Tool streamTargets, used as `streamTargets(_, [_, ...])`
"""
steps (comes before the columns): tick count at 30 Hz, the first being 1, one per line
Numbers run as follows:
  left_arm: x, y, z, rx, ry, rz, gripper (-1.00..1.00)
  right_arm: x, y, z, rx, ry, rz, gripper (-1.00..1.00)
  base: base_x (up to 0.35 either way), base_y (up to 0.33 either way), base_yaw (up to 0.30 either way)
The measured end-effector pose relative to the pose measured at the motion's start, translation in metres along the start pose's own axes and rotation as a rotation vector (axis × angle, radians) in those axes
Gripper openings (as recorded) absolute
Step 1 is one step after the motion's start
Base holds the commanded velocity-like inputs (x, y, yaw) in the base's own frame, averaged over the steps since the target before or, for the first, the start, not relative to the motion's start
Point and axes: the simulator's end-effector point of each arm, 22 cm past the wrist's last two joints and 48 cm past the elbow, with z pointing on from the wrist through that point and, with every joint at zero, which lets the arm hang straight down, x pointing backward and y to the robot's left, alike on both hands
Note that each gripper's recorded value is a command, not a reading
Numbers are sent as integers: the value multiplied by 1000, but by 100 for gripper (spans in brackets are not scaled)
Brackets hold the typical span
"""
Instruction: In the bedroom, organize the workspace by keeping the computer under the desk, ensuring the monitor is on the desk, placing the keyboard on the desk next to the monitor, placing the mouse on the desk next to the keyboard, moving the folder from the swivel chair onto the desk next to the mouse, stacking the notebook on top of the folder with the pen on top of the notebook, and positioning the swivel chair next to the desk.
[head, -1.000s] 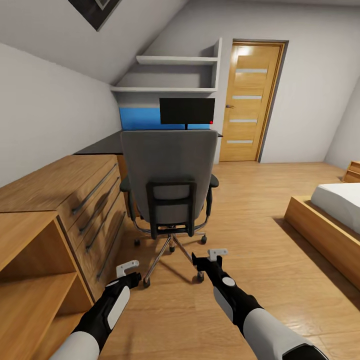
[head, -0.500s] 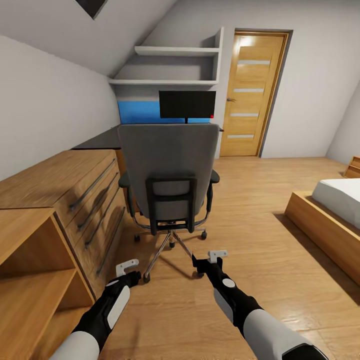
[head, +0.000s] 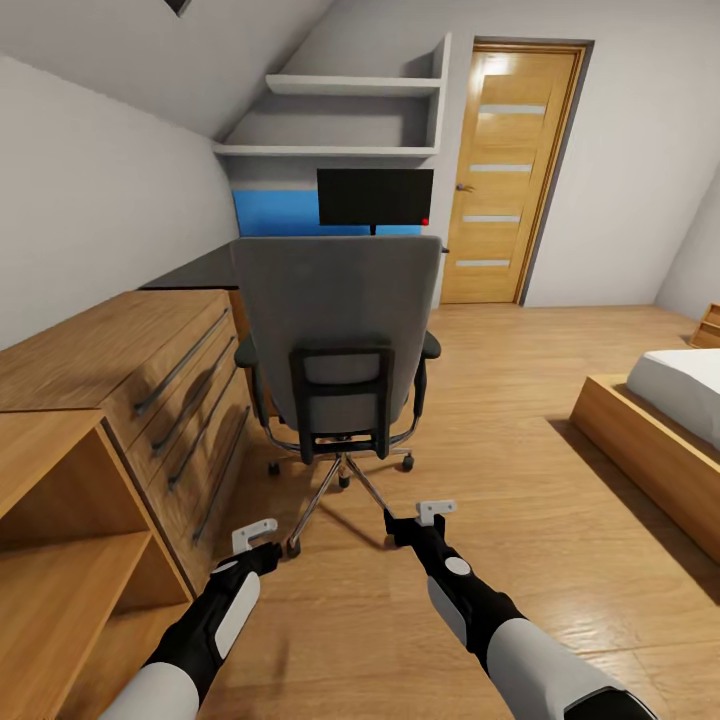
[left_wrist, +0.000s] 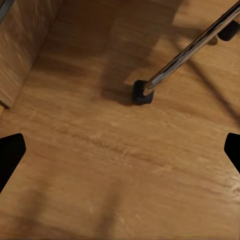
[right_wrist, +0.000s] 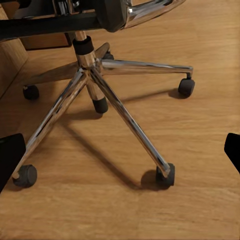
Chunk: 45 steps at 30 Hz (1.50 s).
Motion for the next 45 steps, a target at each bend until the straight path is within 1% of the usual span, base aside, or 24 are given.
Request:
streamTargets(16, [9,2,2,-4,17,7,100,0,0,0,0,1,0,100,89,0,0])
streamTargets(20, [9,1,2,-3,18,8,100,0,0,0,-1,1,0,100,228,0,0])
streamTargets(26, [9,1,1,-1,15,9,100,0,0,0,0,1,0,100,251,0,0])
streamTargets(29, [5,0,1,1,0,5,100,0,0,0,0,0,0,100,118,0,0])
streamTargets(31, [0,-1,1,5,-25,-3,100,-1,0,0,0,-5,0,100,61,0,0])
streamTargets(32, [-9,-4,1,13,-67,-15,100,-3,0,0,0,-17,0,100,38,0,0])
streamTargets(35, [-29,-9,-2,31,-158,-35,100,-10,0,-1,0,-49,-2,100,23,0,0])
streamTargets(36, [-41,-14,-6,44,-221,-42,100,-15,1,-1,-2,-74,-7,100,12,0,0])
streamTargets(37, [-47,-17,-8,51,-249,-41,100,-17,1,-1,-3,-85,-11,100,8,0,0])
streamTargets(38, [-54,-24,-11,65,-290,-33,100,-20,2,-2,-6,-102,-20,100,6,0,0])
streamTargets(41, [-59,-35,-16,87,-330,-12,100,-20,3,-3,-10,-110,-39,100,4,0,0])
streamTargets(43, [-61,-40,-18,99,-345,1,100,-18,3,-3,-13,-110,-51,100,2,0,0])
streamTargets(44, [-62,-47,-21,112,-361,15,100,-15,4,-4,-16,-109,-67,100,9,0,0])
streamTargets(45, [-62,-48,-21,115,-363,18,100,-15,4,-4,-17,-109,-70,100,60,0,0])
